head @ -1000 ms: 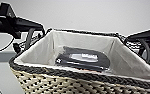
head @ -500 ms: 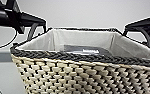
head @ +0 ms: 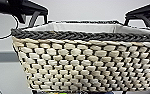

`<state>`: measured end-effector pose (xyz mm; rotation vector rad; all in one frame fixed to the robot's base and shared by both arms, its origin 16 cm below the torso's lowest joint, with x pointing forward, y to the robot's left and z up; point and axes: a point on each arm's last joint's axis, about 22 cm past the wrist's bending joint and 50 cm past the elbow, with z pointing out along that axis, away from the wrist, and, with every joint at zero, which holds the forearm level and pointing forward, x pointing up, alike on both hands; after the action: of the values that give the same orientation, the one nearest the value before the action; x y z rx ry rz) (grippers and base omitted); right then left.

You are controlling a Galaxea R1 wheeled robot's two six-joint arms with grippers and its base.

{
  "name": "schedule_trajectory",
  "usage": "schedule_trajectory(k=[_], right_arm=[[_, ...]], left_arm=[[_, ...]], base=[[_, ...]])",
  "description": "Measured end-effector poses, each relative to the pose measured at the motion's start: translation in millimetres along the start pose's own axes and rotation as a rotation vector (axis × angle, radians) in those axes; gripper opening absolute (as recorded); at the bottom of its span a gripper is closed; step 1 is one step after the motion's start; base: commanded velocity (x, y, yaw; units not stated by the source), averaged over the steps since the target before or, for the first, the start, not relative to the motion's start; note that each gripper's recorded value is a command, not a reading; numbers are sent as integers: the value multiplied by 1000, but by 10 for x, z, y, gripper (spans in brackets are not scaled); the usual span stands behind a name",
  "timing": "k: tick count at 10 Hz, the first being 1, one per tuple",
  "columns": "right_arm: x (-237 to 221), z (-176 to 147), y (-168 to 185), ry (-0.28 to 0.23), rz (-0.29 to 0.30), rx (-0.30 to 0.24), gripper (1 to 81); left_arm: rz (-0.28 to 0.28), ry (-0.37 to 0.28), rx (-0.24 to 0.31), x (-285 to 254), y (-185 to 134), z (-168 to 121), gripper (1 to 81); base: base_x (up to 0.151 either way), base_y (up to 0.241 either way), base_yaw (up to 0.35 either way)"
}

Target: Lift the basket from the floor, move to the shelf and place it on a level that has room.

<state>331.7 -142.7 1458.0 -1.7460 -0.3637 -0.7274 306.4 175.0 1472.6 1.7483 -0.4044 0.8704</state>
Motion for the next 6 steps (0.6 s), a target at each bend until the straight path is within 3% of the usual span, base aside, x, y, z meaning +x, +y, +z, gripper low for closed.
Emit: schedule_trajectory(k=[6], right_arm=[[443, 111, -47, 41, -50, -22, 10]], left_arm=[[9, 66, 17, 507, 21, 1, 10]], base=[[0, 0, 0]])
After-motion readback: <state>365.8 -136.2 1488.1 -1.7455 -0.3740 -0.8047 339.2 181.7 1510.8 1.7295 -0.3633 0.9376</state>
